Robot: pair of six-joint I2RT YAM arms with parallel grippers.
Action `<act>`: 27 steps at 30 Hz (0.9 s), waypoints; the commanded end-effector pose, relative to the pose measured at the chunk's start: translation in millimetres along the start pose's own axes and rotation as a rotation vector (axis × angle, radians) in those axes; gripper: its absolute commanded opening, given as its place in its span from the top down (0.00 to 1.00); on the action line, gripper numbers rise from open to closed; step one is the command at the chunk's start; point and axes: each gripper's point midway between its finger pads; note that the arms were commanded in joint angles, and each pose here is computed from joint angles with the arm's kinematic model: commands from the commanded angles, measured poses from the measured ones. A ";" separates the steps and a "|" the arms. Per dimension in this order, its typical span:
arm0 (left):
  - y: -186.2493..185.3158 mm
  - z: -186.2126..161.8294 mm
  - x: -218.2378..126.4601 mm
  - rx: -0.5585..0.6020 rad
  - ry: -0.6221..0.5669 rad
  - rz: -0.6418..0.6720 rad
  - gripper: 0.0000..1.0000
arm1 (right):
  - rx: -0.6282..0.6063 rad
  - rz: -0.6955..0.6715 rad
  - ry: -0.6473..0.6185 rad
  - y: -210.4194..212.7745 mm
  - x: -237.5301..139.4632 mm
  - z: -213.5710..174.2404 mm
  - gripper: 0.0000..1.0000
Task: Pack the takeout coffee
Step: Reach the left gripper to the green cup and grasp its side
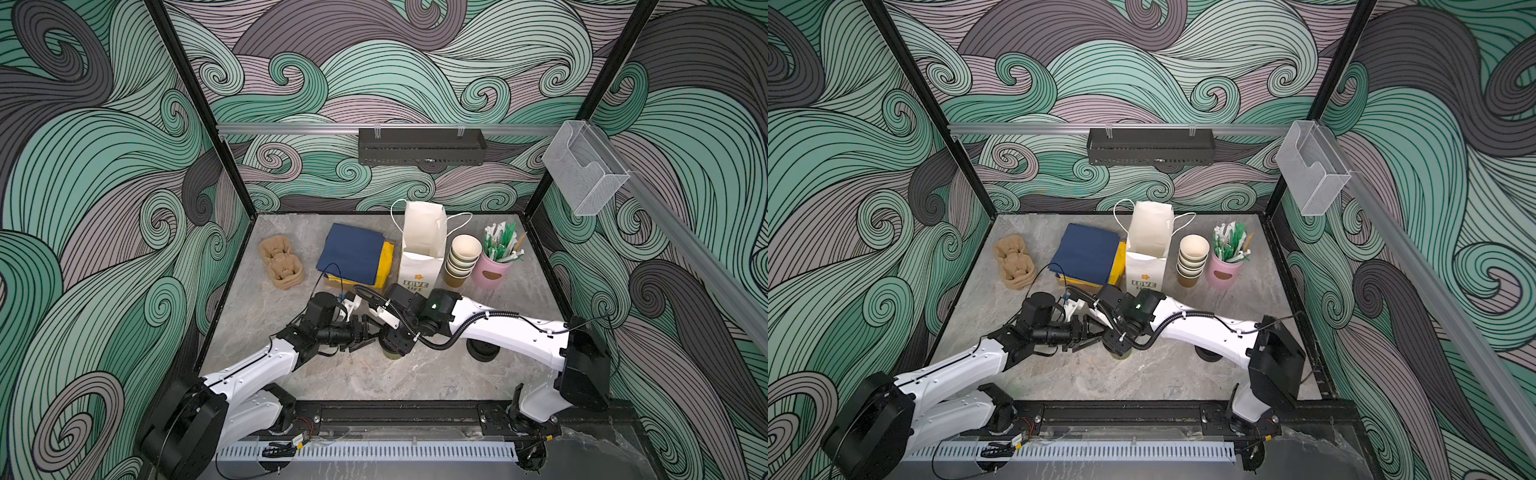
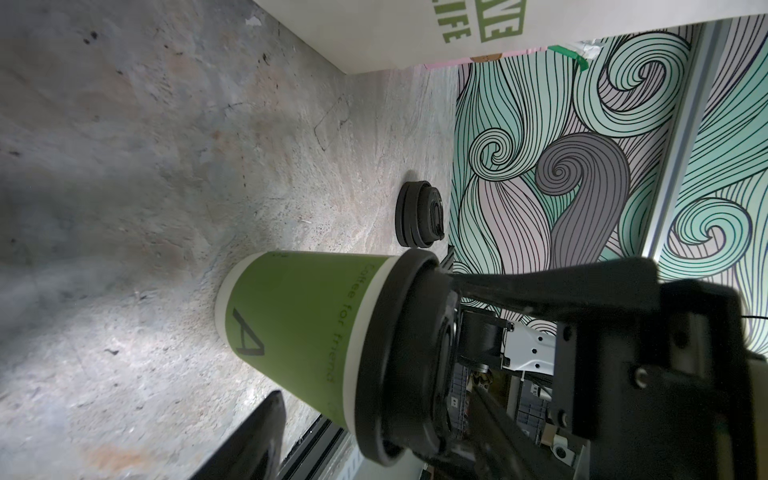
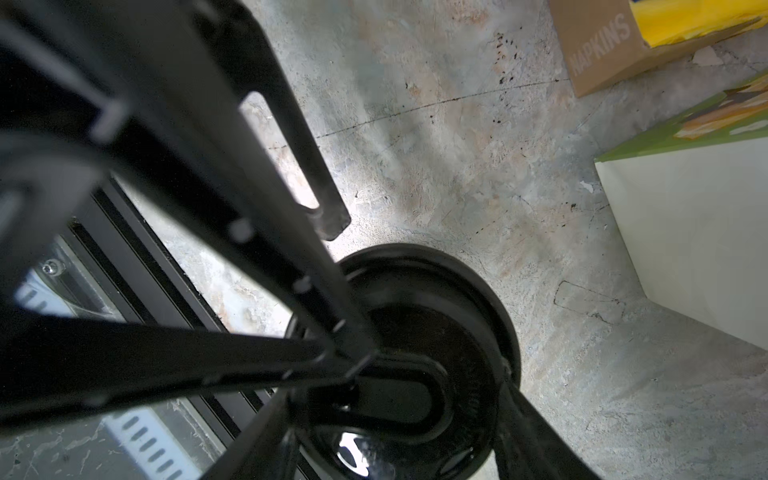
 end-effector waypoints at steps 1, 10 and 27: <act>-18.6 8.1 4.8 0.065 0.015 -0.057 0.30 | -0.018 0.053 0.289 7.8 35.7 -68.5 0.33; -5.1 0.2 12.0 0.044 0.073 -0.013 0.41 | -0.028 0.043 0.179 8.7 18.1 -41.7 0.27; 4.0 -3.6 15.3 0.029 0.108 0.028 0.43 | 0.040 0.089 -0.085 15.0 -54.0 4.4 0.12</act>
Point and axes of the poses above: each gripper's point midway between its finger pads, its own x axis out along the fingers, its own y axis along the line the jaws close on, z = x × y, and after that the axes turned 13 degrees about x, right-handed
